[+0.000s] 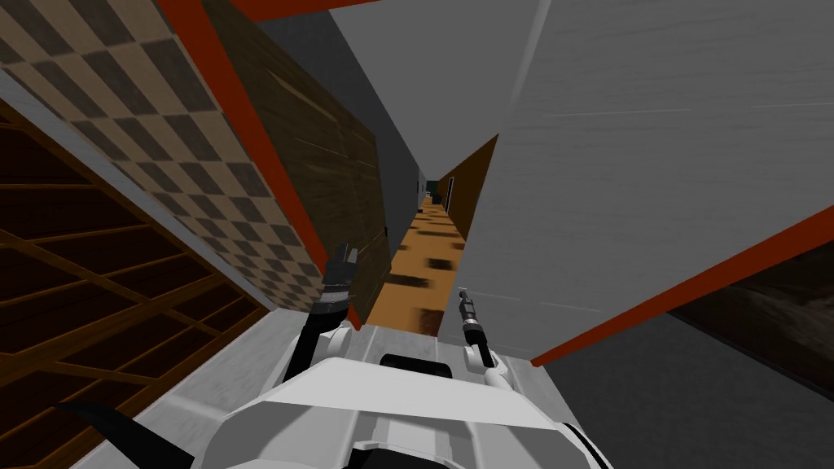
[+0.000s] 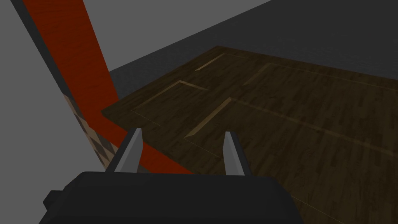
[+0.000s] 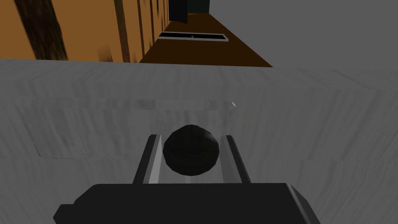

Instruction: Push the door open

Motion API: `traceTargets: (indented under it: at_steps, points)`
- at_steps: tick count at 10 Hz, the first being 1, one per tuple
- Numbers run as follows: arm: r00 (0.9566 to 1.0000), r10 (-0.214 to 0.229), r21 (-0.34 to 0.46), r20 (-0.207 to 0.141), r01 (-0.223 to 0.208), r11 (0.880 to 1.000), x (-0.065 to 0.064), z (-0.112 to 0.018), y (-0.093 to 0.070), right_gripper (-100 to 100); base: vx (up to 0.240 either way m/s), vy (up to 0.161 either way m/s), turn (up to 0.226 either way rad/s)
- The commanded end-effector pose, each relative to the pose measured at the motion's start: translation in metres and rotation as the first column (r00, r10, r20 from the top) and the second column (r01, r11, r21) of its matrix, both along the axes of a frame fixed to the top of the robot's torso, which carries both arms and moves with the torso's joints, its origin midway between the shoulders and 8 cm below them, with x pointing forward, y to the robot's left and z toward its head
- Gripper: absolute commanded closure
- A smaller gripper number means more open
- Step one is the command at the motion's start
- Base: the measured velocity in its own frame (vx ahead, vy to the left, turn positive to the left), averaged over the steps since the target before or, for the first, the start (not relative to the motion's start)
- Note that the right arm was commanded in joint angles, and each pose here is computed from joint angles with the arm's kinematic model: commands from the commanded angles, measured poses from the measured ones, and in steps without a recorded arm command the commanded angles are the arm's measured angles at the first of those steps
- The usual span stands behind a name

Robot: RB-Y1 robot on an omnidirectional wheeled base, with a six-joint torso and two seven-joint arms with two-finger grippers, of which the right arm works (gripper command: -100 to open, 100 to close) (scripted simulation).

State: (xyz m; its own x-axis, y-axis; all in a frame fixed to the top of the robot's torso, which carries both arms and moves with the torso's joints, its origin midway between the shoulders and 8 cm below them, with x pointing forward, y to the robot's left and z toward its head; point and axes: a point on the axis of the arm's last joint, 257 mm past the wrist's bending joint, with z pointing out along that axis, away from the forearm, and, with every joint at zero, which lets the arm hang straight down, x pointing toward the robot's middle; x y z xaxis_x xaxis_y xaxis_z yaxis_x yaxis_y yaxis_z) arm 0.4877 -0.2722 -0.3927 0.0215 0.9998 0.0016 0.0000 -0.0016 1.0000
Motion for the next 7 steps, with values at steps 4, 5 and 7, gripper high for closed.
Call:
traceTargets:
  at_steps: [4,5,7]
  points:
    - [0.9991,-0.042,-0.001,0.0,0.042,0.999,-0.001,0.0,-0.018,100,0.154,0.041,-0.035]
    - [0.9986,-0.053,-0.001,0.0,0.053,0.999,-0.002,0.0,-0.022,100,0.196,0.006,-0.015]
    - [0.9965,-0.084,-0.001,0.0,0.084,0.996,-0.004,0.0,-0.035,100,0.21,0.046,-0.049]
